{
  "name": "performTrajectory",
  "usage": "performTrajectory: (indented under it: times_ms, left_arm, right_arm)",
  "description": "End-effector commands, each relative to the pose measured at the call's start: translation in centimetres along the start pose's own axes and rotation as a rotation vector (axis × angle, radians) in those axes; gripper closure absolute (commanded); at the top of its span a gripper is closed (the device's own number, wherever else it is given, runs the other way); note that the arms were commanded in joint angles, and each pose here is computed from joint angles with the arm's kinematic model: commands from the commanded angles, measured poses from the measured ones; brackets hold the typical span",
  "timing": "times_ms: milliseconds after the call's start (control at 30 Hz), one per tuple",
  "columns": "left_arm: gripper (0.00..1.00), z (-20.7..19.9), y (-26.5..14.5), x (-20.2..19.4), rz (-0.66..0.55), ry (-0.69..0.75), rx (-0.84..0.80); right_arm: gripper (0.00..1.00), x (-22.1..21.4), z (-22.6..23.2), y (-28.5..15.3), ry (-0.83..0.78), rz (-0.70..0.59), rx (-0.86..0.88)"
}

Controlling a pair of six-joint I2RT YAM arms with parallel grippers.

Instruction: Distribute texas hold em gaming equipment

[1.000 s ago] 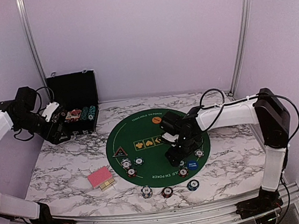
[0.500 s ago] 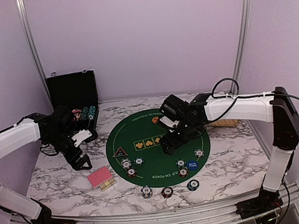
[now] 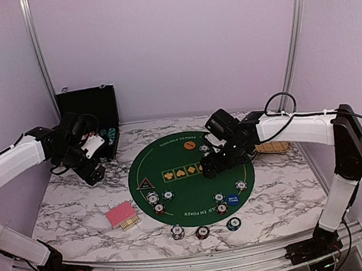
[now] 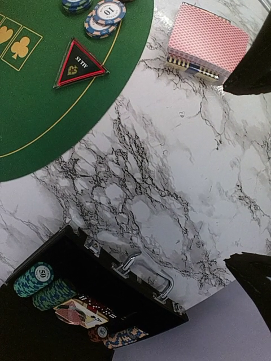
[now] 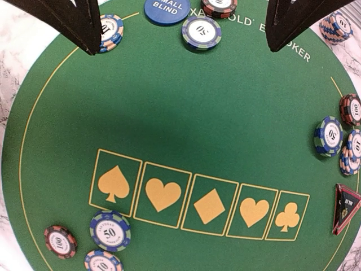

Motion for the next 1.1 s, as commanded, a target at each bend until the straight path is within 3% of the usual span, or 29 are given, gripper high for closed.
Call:
performTrajectory:
  times_ms: [0, 400, 1067]
  left_arm:
    - [0.01, -0.3, -0.6, -0.1, 0.003, -0.002, -0.022]
    - [0.01, -7.7, 1.4, -3.8, 0.069, 0.171, -0.344]
    - [0.01, -11.1, 4.6, -6.8, 0.182, 0.283, -0.397]
  right_arm:
    - [0.01, 1.3, 0.1, -1.9, 0.039, -0.082, 0.006]
    - [0.01, 1.6, 0.8, -2.3, 0.045, -0.111, 0.068]
    - [0.01, 1.2, 1.7, -1.7, 0.023, -0.085, 0.066]
Point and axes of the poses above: each gripper's point midway between its finger pads, its own y axis out along the fingers, its own z axis along the line the jaws close on, x = y × z, the point moved 7 cm from there along -y, back along the fingers, and after that the axes turned 2 degrees about -y, right-handed, at the moved point
